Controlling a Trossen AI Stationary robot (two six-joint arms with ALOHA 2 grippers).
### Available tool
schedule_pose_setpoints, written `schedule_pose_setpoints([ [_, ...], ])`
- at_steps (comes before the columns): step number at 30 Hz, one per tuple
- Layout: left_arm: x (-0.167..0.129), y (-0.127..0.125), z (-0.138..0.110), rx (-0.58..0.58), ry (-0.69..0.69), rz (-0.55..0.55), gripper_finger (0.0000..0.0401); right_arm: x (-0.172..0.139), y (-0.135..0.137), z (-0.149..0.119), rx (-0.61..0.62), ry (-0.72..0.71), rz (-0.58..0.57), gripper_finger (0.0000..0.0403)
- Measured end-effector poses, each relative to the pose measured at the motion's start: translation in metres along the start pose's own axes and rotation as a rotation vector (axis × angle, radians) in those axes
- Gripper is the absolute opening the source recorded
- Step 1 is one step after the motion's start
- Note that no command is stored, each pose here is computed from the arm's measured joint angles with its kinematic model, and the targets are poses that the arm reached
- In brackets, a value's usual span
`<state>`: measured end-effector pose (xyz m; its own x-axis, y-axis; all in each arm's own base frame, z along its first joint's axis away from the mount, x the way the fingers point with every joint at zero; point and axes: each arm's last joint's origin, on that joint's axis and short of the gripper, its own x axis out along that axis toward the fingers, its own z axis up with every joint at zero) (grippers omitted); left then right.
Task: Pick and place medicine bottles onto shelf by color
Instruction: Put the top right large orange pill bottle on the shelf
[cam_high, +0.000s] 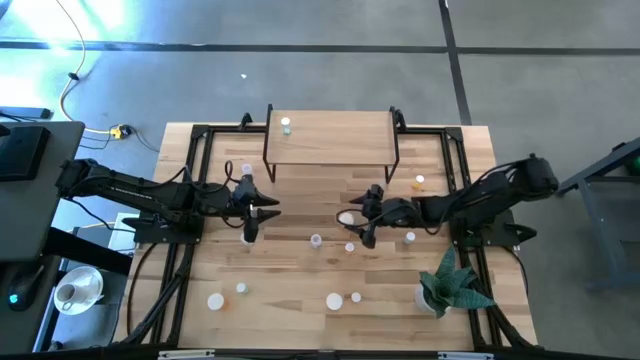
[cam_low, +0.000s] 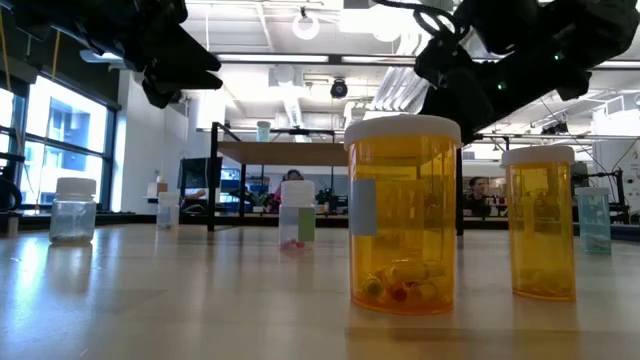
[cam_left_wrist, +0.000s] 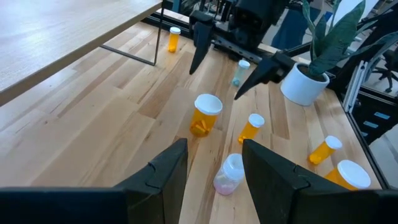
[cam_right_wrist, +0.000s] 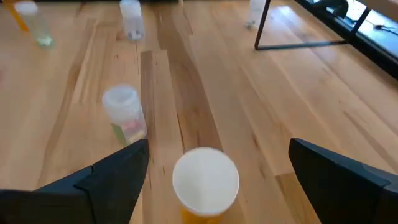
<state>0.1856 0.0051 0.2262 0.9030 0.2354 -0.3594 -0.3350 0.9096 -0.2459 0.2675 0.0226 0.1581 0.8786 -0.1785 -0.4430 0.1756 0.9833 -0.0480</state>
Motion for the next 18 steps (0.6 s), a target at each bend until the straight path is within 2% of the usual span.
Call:
schedule_pose_setpoints([
  [7,0.0,0.0,0.0,0.001,0.0,0.0,0.0145,0.007,0.001,-0.009,0.031,0.038,-0.002,0.0378],
  [18,0.0,0.0,0.0,0.001,0.0,0.003,0.0145,0.021,0.003,-0.026,0.017,0.099,-0.01,0.0378],
])
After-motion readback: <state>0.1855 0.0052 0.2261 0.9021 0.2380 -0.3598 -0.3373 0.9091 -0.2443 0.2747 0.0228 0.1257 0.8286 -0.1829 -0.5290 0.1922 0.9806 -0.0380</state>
